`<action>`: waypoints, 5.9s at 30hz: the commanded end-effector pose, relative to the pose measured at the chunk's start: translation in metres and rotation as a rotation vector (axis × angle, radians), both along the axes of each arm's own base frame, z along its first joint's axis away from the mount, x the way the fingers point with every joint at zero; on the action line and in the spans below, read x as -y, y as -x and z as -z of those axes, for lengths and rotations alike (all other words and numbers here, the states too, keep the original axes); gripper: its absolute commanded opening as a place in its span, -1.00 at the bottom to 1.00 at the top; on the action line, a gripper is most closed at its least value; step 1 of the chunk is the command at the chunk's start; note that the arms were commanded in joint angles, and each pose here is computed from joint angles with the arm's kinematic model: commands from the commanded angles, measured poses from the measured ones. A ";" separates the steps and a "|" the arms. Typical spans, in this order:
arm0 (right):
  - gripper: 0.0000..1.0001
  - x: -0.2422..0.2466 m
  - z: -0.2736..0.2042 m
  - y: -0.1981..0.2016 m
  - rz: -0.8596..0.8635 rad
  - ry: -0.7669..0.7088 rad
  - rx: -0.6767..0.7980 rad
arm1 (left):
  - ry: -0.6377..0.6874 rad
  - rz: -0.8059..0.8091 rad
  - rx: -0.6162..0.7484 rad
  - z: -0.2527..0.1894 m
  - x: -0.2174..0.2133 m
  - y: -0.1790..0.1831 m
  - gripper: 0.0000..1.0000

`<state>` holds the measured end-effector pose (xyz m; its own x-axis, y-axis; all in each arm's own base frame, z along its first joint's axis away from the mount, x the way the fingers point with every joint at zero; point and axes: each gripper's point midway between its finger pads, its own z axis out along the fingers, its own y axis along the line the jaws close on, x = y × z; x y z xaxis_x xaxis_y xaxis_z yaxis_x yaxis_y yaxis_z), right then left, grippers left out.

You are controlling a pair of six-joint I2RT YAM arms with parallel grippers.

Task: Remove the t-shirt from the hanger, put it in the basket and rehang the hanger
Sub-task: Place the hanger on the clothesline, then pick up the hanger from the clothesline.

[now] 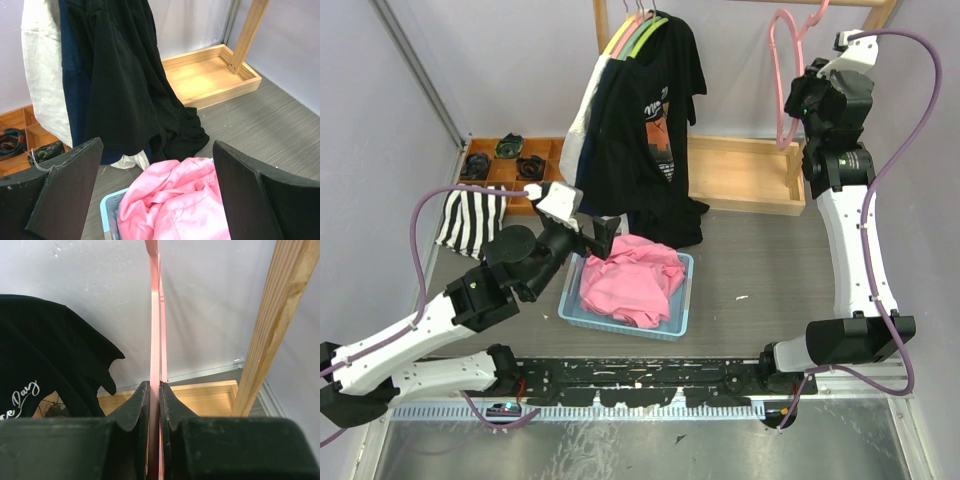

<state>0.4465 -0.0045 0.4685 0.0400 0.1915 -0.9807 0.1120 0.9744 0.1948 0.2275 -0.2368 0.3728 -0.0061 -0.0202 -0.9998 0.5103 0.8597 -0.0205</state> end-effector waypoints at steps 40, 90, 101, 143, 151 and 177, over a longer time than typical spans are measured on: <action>0.46 -0.093 -0.113 0.105 -0.422 -0.105 0.291 | -0.013 -0.086 0.007 -0.037 -0.028 0.000 0.96; 0.27 -0.311 -0.045 0.022 -0.572 -0.249 0.060 | -0.002 -0.078 -0.068 -0.002 -0.042 0.011 0.96; 0.27 -0.295 -0.034 0.013 -0.464 -0.232 -0.001 | -0.003 -0.073 -0.069 -0.001 -0.040 0.011 0.96; 0.22 -0.254 -0.016 0.006 -0.249 -0.085 -0.095 | -0.007 -0.046 -0.079 0.004 -0.023 0.006 0.96; 0.20 -0.230 -0.020 0.013 -0.169 -0.025 -0.099 | -0.010 -0.031 -0.082 0.005 -0.016 0.005 0.96; -0.89 -0.214 -0.039 0.012 -0.125 0.036 -0.043 | -0.015 -0.021 -0.084 0.003 -0.009 0.003 0.96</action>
